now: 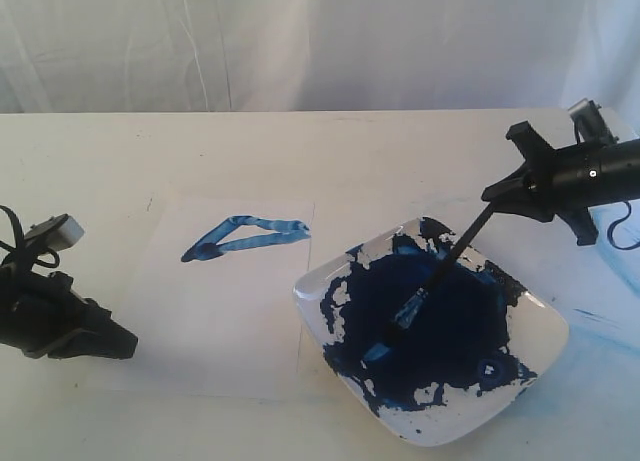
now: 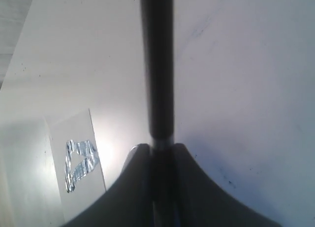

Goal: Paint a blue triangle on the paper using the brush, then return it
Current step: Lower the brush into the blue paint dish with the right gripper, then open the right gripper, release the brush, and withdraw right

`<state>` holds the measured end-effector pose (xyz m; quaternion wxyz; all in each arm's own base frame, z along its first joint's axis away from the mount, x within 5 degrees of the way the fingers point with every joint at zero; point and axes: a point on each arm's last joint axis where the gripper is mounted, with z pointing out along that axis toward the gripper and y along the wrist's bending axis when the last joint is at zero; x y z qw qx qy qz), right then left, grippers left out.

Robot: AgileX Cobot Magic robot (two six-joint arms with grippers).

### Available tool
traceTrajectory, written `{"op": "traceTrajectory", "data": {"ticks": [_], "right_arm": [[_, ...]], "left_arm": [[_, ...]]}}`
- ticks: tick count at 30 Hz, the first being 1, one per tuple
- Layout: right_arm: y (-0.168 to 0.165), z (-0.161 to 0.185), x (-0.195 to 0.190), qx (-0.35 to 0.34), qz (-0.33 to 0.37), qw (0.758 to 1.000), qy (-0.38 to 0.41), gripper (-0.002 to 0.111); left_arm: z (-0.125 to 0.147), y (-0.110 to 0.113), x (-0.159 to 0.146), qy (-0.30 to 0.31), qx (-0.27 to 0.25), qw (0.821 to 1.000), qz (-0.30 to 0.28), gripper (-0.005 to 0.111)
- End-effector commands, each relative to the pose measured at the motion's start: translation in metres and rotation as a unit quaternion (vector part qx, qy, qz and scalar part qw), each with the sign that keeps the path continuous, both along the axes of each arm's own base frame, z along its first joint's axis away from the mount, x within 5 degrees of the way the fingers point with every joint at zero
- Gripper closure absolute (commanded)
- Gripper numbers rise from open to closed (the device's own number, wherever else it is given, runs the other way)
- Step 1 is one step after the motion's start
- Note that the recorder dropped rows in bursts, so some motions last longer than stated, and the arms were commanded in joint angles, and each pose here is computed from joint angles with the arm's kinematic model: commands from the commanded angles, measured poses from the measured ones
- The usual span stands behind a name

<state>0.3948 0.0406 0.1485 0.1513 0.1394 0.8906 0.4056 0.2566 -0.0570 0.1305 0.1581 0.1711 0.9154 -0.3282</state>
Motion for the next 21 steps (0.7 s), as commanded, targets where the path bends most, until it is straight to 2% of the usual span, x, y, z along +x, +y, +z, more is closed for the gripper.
{"op": "traceTrajectory", "data": {"ticks": [1, 8, 14, 17, 21], "right_arm": [[-0.006, -0.005, 0.003, -0.010, -0.015, 1.000, 0.002, 0.108], [-0.006, -0.024, 0.004, -0.003, -0.023, 0.999, 0.035, 0.108], [-0.008, -0.025, 0.006, -0.012, -0.034, 0.999, 0.032, 0.108], [-0.009, -0.026, 0.007, -0.017, -0.039, 0.999, 0.030, 0.103], [-0.010, -0.026, 0.007, -0.019, -0.042, 0.999, 0.029, 0.090]], "left_arm": [[0.003, -0.003, -0.001, 0.000, -0.012, 1.000, -0.007, 0.107], [0.003, -0.003, -0.001, 0.000, -0.012, 1.000, -0.007, 0.107], [0.003, -0.003, -0.001, 0.000, -0.012, 1.000, -0.007, 0.107], [0.003, -0.003, -0.001, 0.000, -0.012, 1.000, -0.007, 0.107], [0.003, -0.003, -0.001, 0.000, -0.012, 1.000, -0.007, 0.107]]}}
